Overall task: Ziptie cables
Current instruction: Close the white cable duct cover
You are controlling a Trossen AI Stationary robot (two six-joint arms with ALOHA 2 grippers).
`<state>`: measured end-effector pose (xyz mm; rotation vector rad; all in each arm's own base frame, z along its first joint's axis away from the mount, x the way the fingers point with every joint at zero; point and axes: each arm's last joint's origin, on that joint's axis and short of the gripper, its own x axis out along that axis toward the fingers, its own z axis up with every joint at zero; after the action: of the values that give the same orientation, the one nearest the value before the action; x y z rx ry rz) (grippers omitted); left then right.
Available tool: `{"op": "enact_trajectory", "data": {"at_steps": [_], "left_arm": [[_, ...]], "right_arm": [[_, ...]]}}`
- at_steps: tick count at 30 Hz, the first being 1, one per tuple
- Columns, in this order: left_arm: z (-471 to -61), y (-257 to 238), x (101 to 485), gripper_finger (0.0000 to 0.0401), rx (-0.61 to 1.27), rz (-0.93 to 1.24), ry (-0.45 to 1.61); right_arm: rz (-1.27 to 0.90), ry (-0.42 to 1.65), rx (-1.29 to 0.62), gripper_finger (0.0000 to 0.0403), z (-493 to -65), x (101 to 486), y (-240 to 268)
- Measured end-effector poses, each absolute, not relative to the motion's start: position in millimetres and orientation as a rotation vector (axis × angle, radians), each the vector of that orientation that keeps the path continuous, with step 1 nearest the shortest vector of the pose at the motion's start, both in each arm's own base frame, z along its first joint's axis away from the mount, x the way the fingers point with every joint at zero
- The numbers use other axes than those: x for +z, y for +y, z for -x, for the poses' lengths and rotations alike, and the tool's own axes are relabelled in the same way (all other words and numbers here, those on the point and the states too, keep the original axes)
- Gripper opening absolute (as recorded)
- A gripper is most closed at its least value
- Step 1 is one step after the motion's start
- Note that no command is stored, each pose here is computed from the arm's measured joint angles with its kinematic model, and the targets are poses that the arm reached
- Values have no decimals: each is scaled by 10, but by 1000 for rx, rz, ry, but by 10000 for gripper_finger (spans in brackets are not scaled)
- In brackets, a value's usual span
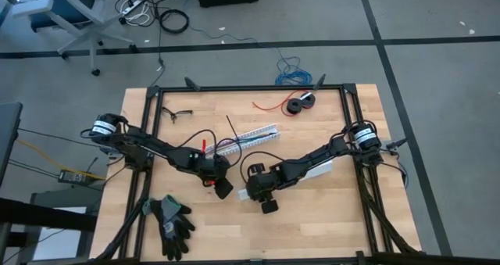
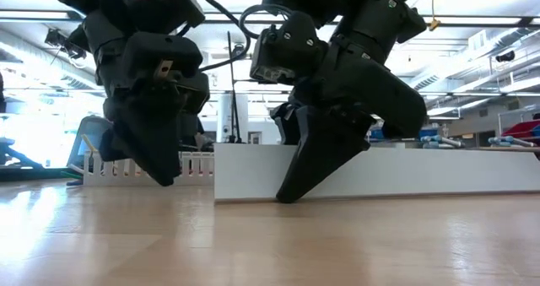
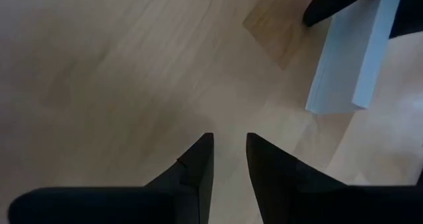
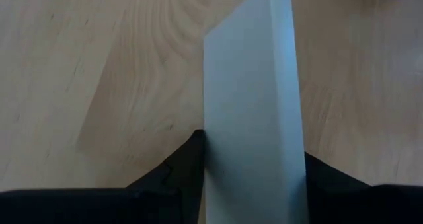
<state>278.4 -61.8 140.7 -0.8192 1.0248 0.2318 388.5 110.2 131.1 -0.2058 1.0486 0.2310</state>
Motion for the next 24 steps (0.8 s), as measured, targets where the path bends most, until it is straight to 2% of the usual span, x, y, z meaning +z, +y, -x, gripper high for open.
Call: {"op": "enact_trajectory", "data": {"at_steps": [6,18,24], "left_arm": [[-2784,-615,1407,99,226,792,1022],[-2784,-606,1405,99,235,727,1005],[-2787,-590,1405,99,272,690,979]], "right_arm": [[222,1042,232,183,-3900,1318,1055],[396,1004,211,323,-3941,1343,961],[374,1009,165,351,-3949,1344,924]]}}
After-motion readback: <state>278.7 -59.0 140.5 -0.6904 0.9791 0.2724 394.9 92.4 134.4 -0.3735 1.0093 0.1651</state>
